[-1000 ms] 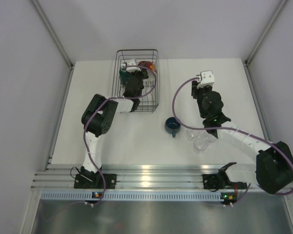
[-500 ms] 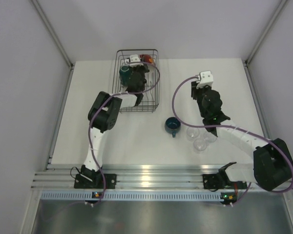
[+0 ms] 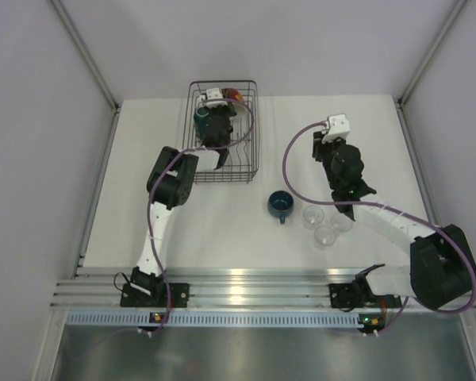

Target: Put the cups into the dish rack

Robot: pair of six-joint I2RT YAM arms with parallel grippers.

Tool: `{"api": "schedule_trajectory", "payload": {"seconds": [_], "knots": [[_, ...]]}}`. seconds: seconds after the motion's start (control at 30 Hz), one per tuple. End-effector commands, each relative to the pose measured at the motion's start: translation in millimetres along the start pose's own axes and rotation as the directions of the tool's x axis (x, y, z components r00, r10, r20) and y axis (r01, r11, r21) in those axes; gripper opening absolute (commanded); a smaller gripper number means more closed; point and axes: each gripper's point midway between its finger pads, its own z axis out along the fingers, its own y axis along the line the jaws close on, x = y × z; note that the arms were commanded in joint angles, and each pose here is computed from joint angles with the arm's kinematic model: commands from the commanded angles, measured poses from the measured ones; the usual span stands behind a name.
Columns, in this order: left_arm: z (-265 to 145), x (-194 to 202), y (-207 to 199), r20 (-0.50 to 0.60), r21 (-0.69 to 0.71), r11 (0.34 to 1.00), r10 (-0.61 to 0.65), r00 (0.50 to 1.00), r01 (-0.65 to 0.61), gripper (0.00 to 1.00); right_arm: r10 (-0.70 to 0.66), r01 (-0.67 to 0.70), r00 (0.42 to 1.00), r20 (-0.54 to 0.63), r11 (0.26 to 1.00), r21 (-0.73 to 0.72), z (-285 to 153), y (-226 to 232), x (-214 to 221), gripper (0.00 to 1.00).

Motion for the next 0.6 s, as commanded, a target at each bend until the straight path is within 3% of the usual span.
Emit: {"api": "schedule_trajectory", "payload": {"seconds": [0.0,0.57], "knots": [[11,-116,-23,0.338,0.108,0.987,-0.148,0.929,0.118,0.0,0.039,-0.039,0.998,0.041,0.999,-0.015,8,-1,-15,0.38],[-23,-53,-38,0.22,0.098,0.994,0.032,0.975,-0.055,0.0,0.087,-0.085,0.994,0.073,0.996,-0.033,1,-10,-21,0.38]]}}
